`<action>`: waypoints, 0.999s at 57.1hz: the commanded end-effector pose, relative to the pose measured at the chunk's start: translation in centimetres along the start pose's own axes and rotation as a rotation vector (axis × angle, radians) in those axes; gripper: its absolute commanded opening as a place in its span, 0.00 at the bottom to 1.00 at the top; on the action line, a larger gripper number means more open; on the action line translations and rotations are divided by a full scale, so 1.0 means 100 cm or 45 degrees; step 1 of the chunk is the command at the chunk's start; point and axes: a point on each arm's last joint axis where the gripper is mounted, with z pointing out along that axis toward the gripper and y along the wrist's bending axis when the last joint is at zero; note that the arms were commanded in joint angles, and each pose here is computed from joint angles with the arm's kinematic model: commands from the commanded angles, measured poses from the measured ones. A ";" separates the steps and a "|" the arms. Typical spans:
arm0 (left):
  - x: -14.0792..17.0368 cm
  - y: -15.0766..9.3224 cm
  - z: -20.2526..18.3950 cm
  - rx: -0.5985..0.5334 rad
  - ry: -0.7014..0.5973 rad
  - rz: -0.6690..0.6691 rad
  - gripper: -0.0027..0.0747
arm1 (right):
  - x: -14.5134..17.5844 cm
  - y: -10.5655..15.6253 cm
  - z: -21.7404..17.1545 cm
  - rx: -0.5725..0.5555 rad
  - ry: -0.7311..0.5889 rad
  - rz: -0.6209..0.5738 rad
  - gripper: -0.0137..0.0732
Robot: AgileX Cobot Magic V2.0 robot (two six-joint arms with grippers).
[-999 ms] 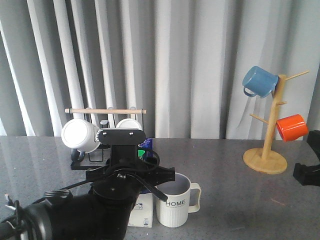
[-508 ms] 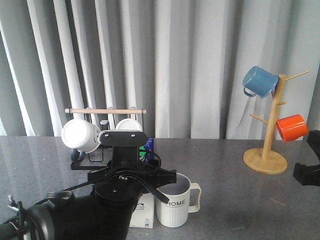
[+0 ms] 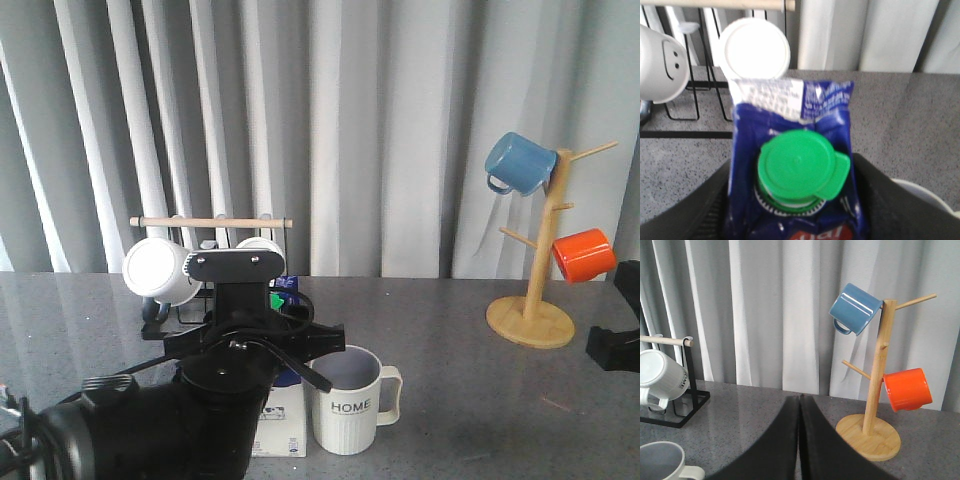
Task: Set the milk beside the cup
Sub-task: 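Carry the milk carton with the left gripper beside the white mug, then lower the carton onto the table and open the left gripper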
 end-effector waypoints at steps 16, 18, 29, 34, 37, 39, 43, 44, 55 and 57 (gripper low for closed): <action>-0.043 0.008 -0.026 -0.010 -0.161 -0.056 0.60 | -0.019 0.001 -0.004 -0.018 -0.139 -0.015 0.15; -0.045 0.009 -0.028 -0.024 -0.171 -0.059 0.60 | -0.019 0.001 -0.004 -0.018 -0.139 -0.015 0.15; -0.065 0.016 -0.043 -0.025 -0.260 -0.061 0.60 | -0.019 0.001 -0.004 -0.018 -0.139 -0.015 0.15; -0.073 0.018 -0.051 -0.004 -0.295 -0.059 0.60 | -0.019 0.001 -0.004 -0.018 -0.139 -0.015 0.15; -0.077 0.020 -0.055 0.006 -0.311 -0.064 0.59 | -0.019 0.001 -0.004 -0.018 -0.139 -0.015 0.15; -0.080 0.020 -0.057 0.013 -0.318 -0.069 0.59 | -0.019 0.001 -0.004 -0.018 -0.139 -0.015 0.15; -0.085 0.022 -0.063 0.025 -0.340 -0.074 0.59 | -0.019 0.001 -0.004 -0.018 -0.139 -0.015 0.15; -0.086 0.023 -0.064 0.027 -0.344 -0.075 0.59 | -0.019 0.001 -0.004 -0.018 -0.139 -0.015 0.15; -0.103 0.029 -0.080 0.048 -0.431 -0.061 0.58 | -0.019 0.001 -0.004 -0.018 -0.139 -0.015 0.15; -0.107 0.030 -0.083 0.053 -0.452 -0.054 0.56 | -0.019 0.001 -0.004 -0.018 -0.139 -0.015 0.15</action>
